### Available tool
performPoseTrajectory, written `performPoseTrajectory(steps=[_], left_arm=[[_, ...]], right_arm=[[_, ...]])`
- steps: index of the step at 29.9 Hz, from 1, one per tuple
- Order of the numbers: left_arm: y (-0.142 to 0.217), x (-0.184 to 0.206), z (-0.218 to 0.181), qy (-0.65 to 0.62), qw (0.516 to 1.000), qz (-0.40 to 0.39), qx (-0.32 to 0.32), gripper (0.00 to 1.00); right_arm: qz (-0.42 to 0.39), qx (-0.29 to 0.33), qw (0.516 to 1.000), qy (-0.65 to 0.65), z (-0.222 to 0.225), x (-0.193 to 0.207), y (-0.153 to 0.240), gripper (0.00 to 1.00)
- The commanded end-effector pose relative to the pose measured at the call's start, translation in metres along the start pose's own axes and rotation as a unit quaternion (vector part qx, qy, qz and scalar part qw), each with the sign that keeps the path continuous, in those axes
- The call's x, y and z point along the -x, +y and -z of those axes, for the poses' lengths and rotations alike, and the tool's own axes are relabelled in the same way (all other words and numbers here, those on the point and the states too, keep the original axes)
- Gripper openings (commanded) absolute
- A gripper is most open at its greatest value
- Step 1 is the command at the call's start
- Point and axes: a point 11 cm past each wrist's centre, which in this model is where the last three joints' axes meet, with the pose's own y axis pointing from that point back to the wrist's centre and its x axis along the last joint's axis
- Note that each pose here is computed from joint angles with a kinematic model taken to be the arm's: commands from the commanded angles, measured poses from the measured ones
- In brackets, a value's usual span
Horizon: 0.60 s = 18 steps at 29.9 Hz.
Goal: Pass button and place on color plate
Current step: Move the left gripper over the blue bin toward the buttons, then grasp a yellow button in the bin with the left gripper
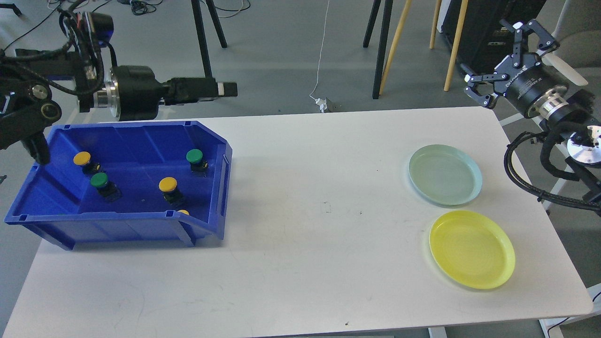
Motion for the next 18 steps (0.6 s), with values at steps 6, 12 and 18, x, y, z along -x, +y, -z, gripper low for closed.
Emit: performPoseTrajectory(steps=[6,12,18], left_arm=[[-0.003,0.048,0.058,-0.116,0.976,0.134,-0.123,0.96],[-0.018,0.073,0.067,-0.100,0.975,0.157,-0.125,0.96],[-0.036,0.086,0.070,-0.093,0.973,0.170,-0.123,0.96]], right_arm=[[-0.013,0.009,1.000,-0.005,-0.011,-0.011,0.009,1.00],[-0.017,0.010,1.000,-0.004,-0.012,-0.014,0.010,1.00],[-0.017,0.011,1.000,-0.005,-0.013,-0.014,0.010,1.00]])
